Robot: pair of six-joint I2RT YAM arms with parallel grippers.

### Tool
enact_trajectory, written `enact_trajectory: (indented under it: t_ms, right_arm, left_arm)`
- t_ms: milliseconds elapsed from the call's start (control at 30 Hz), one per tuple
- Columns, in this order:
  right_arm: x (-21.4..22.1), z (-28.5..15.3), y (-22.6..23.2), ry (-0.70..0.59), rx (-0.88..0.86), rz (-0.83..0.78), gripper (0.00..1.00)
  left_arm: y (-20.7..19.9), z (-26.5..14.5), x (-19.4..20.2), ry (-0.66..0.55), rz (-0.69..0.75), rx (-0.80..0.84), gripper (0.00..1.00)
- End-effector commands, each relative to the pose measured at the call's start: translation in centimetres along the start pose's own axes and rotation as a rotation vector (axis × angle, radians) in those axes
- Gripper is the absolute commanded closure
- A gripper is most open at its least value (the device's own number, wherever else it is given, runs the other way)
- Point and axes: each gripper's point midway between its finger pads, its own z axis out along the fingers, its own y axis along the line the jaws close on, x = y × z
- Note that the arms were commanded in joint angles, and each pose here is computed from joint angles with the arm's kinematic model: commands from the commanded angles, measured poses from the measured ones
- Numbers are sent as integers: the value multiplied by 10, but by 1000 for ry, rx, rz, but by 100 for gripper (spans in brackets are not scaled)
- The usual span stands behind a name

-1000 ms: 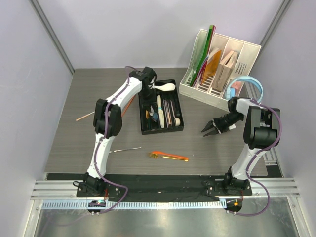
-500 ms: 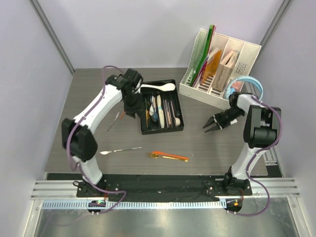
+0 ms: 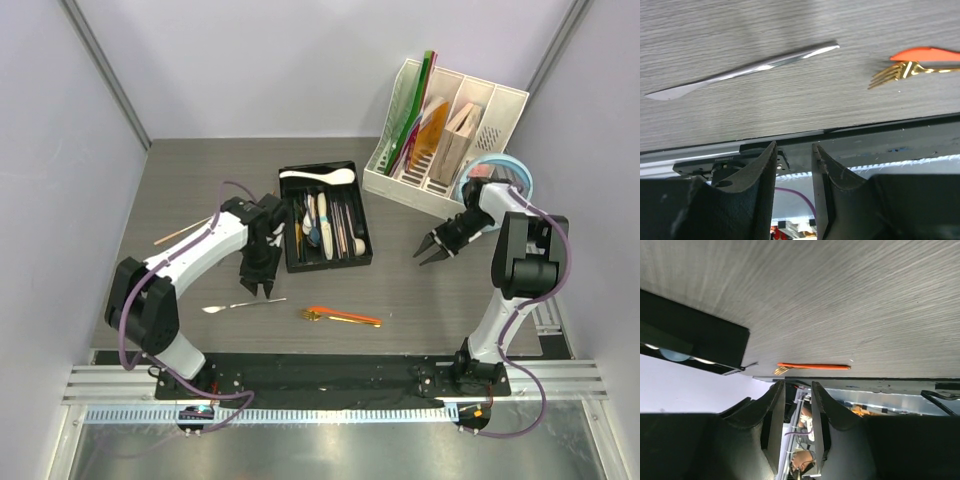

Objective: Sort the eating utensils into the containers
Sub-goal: Pick up the fork at the center of the board.

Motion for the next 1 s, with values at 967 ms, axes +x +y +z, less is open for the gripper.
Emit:
enact_trajectory:
  t_ms: [967]
  right_arm:
    - [25, 22, -38, -15, 143, -213, 66]
  left_arm:
    - [-138, 44, -33, -250, 815, -167, 69]
